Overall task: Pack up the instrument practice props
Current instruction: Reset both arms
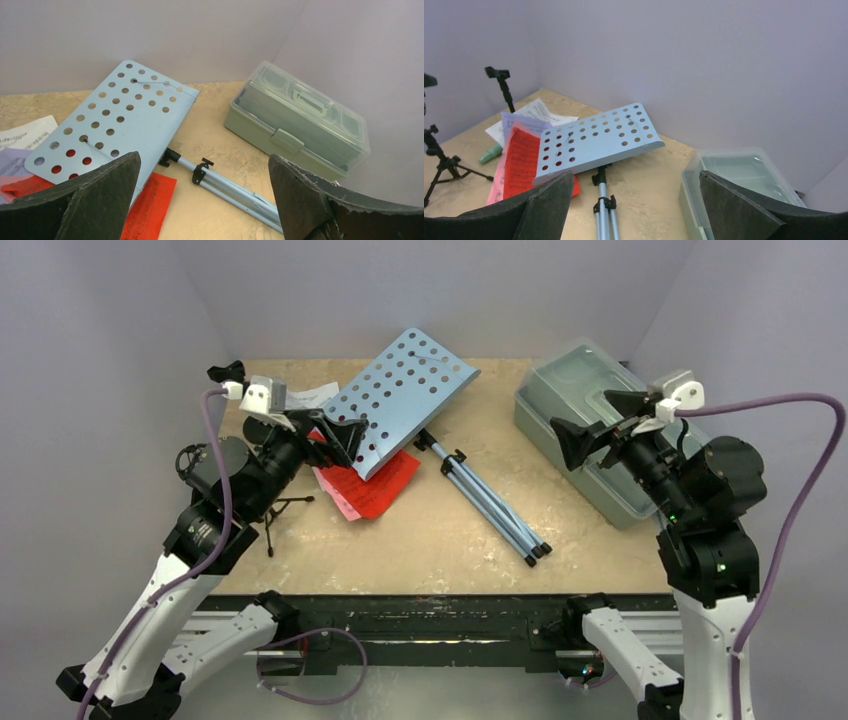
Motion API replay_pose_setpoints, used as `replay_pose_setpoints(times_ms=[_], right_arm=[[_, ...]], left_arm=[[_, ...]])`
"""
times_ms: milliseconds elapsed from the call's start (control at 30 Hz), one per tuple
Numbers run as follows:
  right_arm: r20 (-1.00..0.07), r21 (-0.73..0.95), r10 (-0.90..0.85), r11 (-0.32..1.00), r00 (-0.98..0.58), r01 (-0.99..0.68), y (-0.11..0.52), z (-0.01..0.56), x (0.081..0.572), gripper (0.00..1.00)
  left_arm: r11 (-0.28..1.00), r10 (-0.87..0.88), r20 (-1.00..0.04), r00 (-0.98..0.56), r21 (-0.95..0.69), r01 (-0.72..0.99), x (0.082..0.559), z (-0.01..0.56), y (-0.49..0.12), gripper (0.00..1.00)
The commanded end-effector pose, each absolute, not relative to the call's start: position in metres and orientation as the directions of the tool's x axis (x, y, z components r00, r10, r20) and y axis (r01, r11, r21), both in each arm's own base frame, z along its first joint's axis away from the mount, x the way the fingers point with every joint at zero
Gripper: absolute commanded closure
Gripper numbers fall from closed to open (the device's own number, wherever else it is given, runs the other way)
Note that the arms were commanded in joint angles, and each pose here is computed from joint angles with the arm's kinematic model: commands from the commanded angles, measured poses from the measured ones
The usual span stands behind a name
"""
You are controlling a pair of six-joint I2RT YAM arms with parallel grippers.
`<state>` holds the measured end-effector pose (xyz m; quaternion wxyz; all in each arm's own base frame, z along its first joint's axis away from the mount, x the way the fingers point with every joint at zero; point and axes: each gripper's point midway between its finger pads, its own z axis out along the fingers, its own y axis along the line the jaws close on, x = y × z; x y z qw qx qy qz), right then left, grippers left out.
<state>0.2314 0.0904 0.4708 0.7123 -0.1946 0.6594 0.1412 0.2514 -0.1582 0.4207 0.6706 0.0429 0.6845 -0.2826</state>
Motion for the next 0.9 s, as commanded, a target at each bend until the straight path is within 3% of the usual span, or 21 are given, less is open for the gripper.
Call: replay_pose_setpoints(times_ms=[0, 867], right_arm=[[-0.994, 0.008, 0.042, 0.950, 0.102, -0.311, 0.063, 0.488, 0.221, 0.01], [-0.995, -0.014, 0.019, 0.950, 0.101, -0.313, 0.059, 0.469, 0.201, 0.01]], left_arm=[[0.839, -0.296, -0.949, -0.106, -0.312, 0.445, 0.249, 0.423, -0.158, 0.00], [0.772, -0.364, -0.920, -0.144, -0.384, 0.506, 0.235, 0.423, -0.169, 0.00]])
